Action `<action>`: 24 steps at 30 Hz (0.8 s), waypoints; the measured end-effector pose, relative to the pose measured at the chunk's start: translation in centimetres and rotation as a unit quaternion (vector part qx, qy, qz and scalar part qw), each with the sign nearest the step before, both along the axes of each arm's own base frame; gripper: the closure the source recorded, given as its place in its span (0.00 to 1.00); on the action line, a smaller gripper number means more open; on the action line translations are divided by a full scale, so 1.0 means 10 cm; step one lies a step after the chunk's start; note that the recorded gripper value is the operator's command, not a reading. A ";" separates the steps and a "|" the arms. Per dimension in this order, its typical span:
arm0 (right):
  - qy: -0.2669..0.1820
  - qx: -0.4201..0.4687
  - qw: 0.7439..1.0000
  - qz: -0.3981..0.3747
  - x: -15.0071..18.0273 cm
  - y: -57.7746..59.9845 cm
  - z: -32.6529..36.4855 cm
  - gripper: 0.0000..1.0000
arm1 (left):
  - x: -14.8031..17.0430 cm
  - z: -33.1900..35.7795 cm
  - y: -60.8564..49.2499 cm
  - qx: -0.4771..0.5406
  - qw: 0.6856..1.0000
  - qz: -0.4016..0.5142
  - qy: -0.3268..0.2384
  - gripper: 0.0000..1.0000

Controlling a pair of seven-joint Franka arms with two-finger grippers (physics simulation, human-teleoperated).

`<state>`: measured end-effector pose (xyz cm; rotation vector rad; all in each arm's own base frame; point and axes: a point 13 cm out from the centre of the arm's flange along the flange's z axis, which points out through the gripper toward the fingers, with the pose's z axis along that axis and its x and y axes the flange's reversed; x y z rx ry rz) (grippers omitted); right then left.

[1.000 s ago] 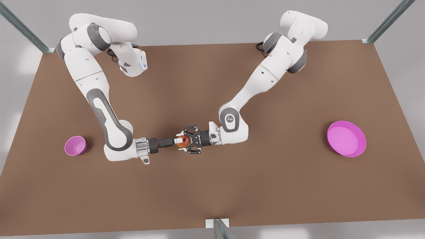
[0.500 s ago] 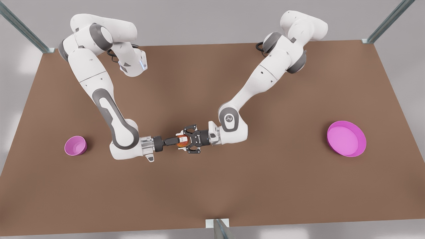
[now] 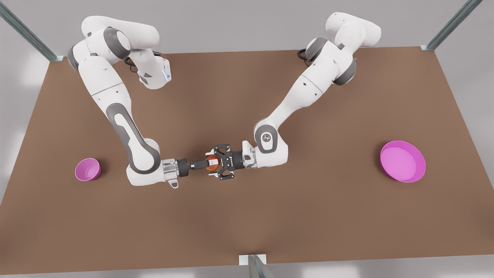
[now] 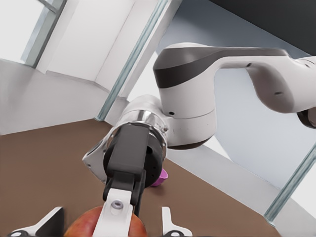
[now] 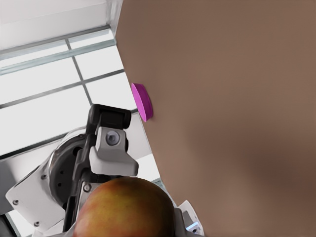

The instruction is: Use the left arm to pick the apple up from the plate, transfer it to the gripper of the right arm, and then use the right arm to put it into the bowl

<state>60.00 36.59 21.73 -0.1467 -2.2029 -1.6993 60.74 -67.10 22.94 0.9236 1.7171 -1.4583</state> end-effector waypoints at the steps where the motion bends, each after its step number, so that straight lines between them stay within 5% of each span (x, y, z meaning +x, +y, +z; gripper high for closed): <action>1: 0.000 0.000 1.000 0.000 0.00 0.00 0.00 0.50 | 0.00 0.00 0.00 0.000 1.000 0.000 0.000 0.00; 7: -0.003 -0.005 1.000 0.000 0.02 -0.06 -0.01 0.50 | -0.05 -0.06 0.26 0.023 1.000 0.000 0.016 0.00; 13: -0.018 -0.025 0.999 -0.012 0.23 -0.53 -0.04 0.50 | -0.46 0.06 1.48 0.102 0.994 0.004 0.042 0.00; 16: -0.033 -0.033 0.999 -0.022 0.42 -1.05 0.04 0.49 | -0.11 -0.01 2.88 0.219 0.976 -0.001 -0.016 0.00; 21: -0.052 -0.055 0.997 -0.013 0.50 -1.83 0.10 0.49 | 0.71 0.91 4.64 0.458 0.869 -0.115 -0.150 0.00; 24: -0.056 -0.072 0.996 -0.006 0.46 -2.26 0.05 0.48 | 0.77 1.51 5.55 0.573 0.805 -0.118 -0.101 0.00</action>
